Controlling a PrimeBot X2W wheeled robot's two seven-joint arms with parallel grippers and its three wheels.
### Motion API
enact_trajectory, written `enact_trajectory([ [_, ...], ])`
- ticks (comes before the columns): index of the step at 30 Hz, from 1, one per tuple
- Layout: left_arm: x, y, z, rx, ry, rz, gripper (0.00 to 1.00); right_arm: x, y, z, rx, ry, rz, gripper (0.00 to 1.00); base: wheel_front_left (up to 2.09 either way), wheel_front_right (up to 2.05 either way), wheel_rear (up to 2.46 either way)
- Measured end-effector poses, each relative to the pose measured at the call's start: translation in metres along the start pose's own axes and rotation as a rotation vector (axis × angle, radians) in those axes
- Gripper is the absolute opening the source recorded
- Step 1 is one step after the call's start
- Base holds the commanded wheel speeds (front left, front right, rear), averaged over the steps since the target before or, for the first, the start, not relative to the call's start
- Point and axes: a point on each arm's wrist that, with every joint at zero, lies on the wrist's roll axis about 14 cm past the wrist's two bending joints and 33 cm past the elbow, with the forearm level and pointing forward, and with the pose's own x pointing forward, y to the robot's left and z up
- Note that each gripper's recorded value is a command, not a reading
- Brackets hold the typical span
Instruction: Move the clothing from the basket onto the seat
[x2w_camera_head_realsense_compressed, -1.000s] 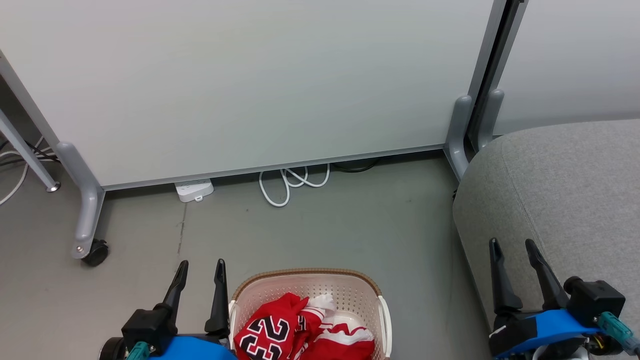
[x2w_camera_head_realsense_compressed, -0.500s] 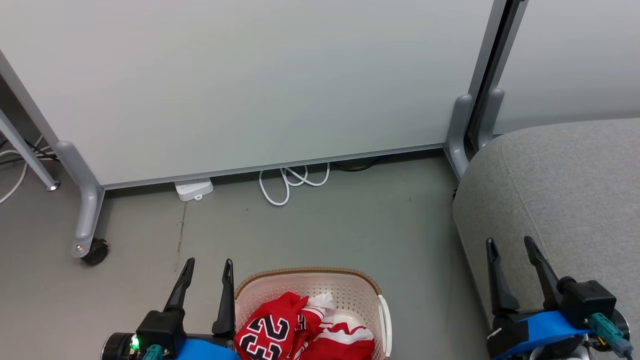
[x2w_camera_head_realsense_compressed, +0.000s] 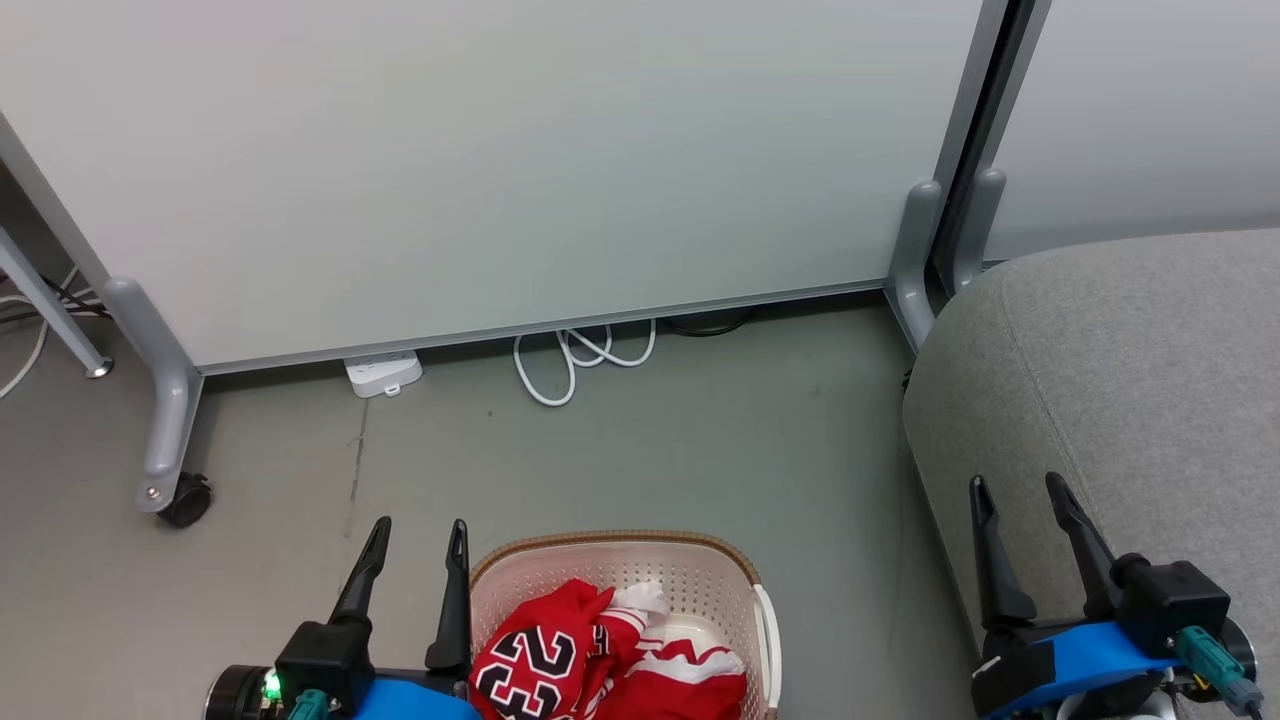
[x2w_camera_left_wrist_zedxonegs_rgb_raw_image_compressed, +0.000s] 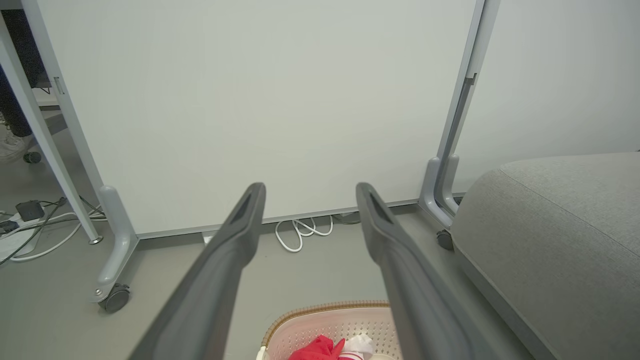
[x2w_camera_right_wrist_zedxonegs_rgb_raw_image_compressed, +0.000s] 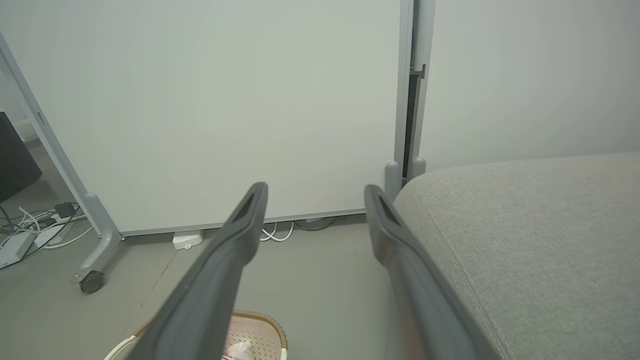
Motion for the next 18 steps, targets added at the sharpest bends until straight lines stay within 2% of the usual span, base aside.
enact_trajectory([
  [6,0.005,-0.003,-0.016,-0.015,0.049,-0.014,1.0,0.006,-0.002,-0.001,0.001,-0.001,-0.005,1.0,0.0,0.0,0.0],
  [18,0.041,-0.019,-0.102,0.005,0.297,-0.112,1.0,0.04,-0.011,-0.022,0.028,0.024,-0.02,1.0,0.0,0.0,0.0],
])
